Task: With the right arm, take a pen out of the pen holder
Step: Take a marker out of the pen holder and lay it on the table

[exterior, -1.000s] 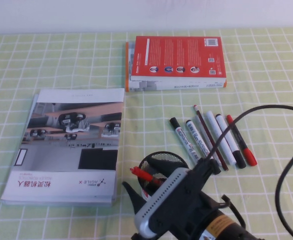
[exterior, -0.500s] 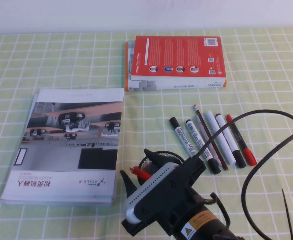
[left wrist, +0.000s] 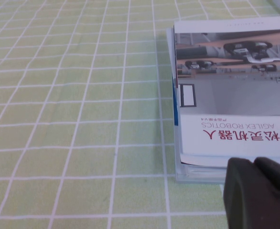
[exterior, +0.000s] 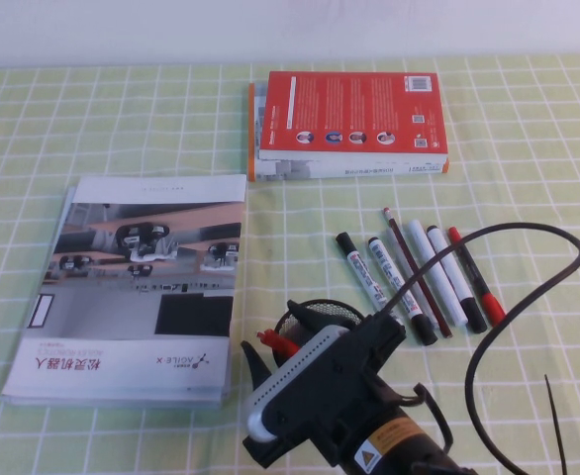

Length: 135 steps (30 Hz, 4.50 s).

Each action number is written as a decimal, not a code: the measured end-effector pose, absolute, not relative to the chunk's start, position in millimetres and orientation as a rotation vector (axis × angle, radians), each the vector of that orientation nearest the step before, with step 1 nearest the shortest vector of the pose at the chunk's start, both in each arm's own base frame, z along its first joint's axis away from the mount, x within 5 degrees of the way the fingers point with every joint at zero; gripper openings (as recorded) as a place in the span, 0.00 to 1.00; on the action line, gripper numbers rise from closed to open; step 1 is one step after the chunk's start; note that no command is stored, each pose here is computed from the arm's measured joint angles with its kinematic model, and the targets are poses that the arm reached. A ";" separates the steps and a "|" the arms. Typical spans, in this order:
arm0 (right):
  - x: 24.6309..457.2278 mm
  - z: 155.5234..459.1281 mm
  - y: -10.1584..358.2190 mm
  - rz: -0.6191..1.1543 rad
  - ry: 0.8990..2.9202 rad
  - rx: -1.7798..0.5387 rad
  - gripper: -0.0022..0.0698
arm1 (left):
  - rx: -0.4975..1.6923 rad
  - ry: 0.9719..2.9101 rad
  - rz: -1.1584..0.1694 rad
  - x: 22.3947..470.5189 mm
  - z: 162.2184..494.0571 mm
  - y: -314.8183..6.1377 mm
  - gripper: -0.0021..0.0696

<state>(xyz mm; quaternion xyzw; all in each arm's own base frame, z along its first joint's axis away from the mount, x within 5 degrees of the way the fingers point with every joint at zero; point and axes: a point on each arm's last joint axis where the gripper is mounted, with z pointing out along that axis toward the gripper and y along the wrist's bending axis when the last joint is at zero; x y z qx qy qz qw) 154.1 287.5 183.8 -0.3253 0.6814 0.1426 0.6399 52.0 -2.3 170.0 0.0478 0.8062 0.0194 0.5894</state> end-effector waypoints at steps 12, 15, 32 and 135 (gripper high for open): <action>160.8 178.4 292.9 0.313 1.578 -0.734 0.57 | 0.111 1.877 0.045 52.0 170.0 -2.3 0.02; 163.7 174.2 292.0 0.300 1.591 -0.737 0.54 | 0.111 1.877 0.045 52.0 170.0 -2.3 0.02; 165.8 174.6 290.7 0.291 1.589 -0.729 0.18 | 0.111 1.877 0.045 52.0 170.0 -2.3 0.02; 405.0 178.7 233.9 0.600 2.585 -0.500 0.37 | 0.111 1.877 0.045 52.0 170.0 -2.3 0.02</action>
